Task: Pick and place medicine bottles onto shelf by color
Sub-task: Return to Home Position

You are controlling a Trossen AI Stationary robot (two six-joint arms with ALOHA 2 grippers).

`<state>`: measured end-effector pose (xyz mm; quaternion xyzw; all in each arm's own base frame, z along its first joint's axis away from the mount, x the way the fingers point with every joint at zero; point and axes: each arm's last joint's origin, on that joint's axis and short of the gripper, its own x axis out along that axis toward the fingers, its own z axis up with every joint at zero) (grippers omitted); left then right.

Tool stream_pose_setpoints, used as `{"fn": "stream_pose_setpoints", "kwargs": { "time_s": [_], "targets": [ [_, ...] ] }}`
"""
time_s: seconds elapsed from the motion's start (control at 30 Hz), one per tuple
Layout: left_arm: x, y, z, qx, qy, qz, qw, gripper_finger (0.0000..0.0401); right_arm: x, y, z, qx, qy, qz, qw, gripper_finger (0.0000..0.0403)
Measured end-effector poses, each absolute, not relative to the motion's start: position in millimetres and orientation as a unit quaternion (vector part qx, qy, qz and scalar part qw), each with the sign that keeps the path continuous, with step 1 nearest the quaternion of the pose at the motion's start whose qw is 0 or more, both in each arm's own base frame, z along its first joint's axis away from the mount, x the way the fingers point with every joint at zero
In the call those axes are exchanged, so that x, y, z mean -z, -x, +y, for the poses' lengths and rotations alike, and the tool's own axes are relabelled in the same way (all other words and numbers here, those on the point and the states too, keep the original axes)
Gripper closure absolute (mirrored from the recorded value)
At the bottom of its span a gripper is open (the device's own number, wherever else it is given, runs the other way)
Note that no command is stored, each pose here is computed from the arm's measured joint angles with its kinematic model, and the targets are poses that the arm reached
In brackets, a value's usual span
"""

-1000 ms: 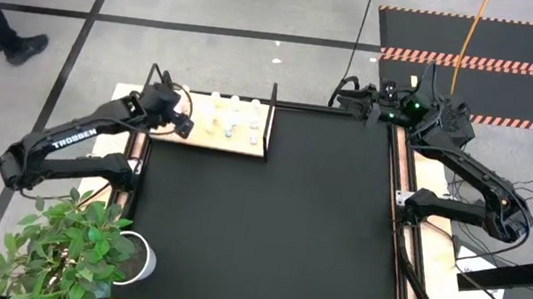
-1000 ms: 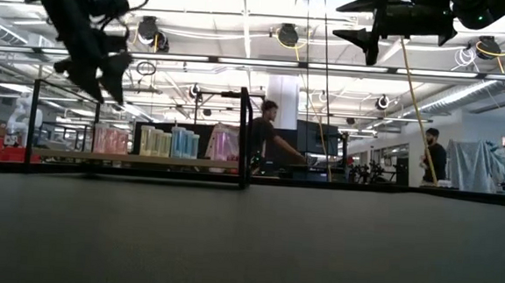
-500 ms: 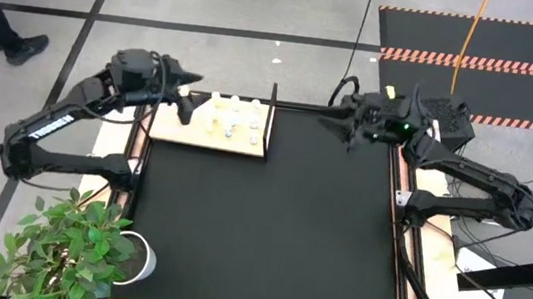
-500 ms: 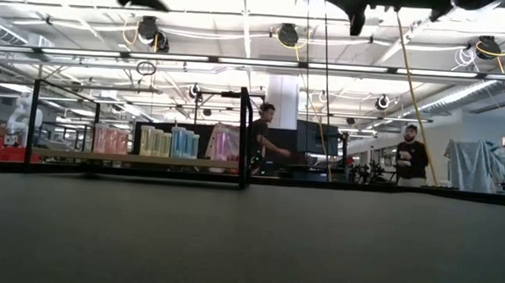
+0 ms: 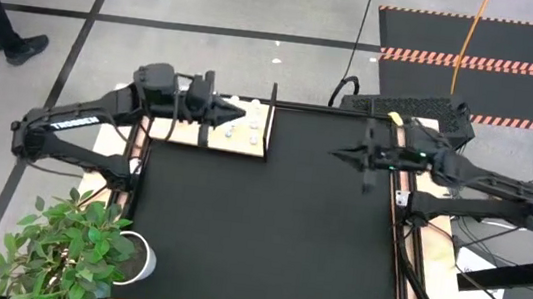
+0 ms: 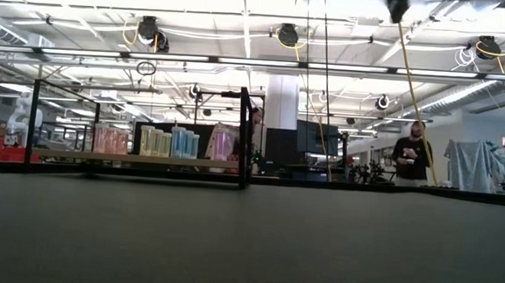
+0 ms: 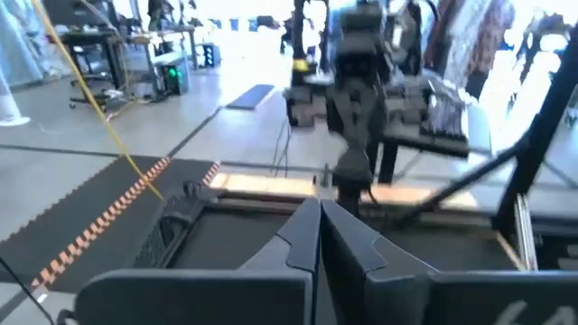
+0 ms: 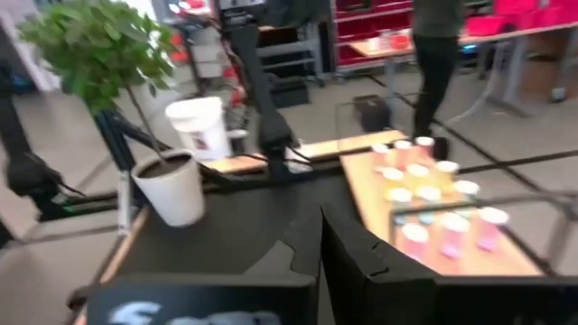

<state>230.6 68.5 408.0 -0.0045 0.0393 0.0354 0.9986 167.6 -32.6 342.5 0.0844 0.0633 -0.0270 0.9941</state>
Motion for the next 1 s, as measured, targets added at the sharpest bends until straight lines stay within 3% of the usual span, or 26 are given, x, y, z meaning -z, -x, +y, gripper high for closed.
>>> {"fn": "stream_pose_setpoints", "kwargs": {
  "time_s": [0.17,0.37,0.5,0.63,0.77,1.0],
  "targets": [
    [-384.6,-209.5,55.2,-0.021,-0.008,0.049,0.999,0.0393,-346.7,-145.5,-23.7,0.051,-0.036,0.053,0.997,0.0402],
    [-319.3,-190.9,40.7,0.0,0.007,0.053,0.999,0.0391,-322.2,-151.0,-22.4,0.045,-0.032,0.078,0.995,0.0402],
    [-288.4,-186.3,28.6,0.026,0.033,0.077,0.996,0.0392,-299.6,-161.0,-21.4,0.035,-0.05,0.018,0.998,0.0402],
    [-272.0,-182.6,16.9,0.043,0.032,0.076,0.996,0.0397,-267.0,-163.6,-16.3,0.014,-0.065,-0.04,0.997,0.0403],
    [-256.0,-177.1,9.5,0.027,0.013,0.082,0.996,0.0396,-237.9,-157.6,-10.7,-0.019,-0.049,-0.023,0.998,0.0403],
    [-239.7,-156.4,7.7,0.029,0.014,0.071,0.997,0.0395,-223.3,-138.7,-7.4,-0.027,-0.005,-0.031,0.999,0.0403]
  ]
}}
